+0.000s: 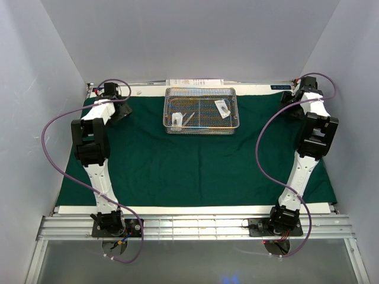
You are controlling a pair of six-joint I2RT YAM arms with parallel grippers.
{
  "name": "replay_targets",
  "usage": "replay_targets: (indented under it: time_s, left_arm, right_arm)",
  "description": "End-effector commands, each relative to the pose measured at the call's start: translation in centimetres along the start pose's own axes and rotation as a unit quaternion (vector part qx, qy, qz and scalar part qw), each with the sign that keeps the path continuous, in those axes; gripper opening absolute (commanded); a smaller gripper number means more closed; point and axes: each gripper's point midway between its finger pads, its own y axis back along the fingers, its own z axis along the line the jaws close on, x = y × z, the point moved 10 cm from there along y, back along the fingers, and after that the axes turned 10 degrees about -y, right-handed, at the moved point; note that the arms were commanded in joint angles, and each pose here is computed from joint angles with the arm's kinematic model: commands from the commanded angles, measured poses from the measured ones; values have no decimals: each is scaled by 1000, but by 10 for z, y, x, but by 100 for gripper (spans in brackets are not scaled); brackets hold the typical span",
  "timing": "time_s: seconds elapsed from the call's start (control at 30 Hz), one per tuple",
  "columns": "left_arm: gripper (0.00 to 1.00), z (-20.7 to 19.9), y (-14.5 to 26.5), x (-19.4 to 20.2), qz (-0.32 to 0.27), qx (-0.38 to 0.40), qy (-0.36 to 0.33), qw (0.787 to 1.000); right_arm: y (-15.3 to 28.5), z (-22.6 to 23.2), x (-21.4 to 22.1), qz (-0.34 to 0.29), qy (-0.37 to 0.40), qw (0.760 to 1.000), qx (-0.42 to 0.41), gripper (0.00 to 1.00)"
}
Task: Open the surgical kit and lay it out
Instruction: Smooth out the surgical kit at the center of the board.
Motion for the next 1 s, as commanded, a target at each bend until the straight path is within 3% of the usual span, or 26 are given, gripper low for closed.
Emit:
replay_targets:
  time_s: [0.0, 0.33, 0.7, 0.97]
  left_arm:
    - [98, 9, 3, -25, -40, -23, 20, 999]
    - [98, 49, -29, -25, -21, -78, 56, 995]
    - [98, 89, -54, -4, 28, -123, 83, 989]
    - [98, 113, -63, 1, 44, -146, 83, 985]
  right_arm:
    - [57, 18, -19, -72, -26, 996, -33, 76]
    - [106, 21, 42, -86, -69, 993, -40, 81]
    - [103, 13, 101, -38, -101, 993, -36, 81]
    - [102, 10, 113, -26, -107, 993, -31, 81]
